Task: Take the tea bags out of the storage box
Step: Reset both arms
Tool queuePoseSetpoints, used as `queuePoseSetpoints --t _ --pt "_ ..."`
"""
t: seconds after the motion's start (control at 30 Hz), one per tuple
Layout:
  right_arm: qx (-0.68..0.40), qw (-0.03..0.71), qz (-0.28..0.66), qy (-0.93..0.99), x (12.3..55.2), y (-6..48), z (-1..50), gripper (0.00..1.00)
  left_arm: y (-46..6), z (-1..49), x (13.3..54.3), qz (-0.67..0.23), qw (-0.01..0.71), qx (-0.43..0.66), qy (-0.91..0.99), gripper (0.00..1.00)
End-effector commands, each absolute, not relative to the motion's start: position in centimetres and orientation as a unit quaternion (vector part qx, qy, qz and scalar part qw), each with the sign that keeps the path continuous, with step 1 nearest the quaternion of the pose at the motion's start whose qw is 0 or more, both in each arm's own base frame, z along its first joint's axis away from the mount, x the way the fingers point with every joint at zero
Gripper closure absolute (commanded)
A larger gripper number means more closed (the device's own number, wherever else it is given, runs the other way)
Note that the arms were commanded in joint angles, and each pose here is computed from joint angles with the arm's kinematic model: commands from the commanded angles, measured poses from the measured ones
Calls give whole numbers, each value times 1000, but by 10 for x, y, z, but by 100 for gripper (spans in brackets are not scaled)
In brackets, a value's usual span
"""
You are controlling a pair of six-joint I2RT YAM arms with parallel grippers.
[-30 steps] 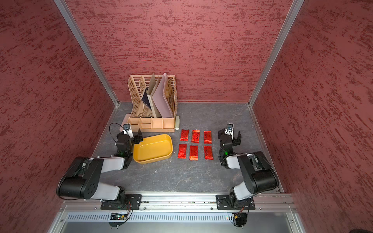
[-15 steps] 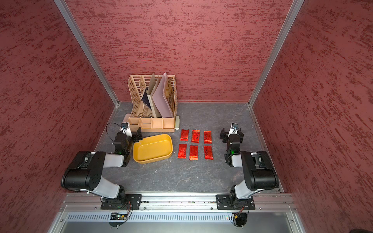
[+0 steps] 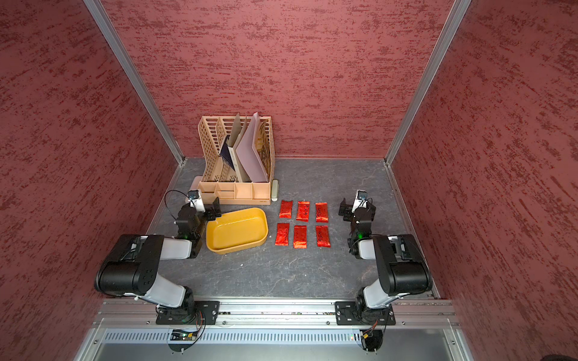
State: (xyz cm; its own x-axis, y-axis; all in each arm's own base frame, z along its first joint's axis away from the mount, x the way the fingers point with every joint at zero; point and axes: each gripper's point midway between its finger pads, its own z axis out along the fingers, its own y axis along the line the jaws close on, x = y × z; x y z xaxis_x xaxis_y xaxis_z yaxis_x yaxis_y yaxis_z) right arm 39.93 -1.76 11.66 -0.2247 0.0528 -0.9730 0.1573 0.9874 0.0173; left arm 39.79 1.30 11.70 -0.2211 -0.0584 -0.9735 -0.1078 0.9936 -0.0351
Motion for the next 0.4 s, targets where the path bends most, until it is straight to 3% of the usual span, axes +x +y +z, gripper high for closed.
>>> queuePoseSetpoints --t 0.0,0.37 --pt "68 625 -33 777 400 -16 119 1 14 118 398 17 624 -55 780 0" --pt "61 625 -30 777 400 -13 119 2 14 118 398 17 623 -56 780 0"
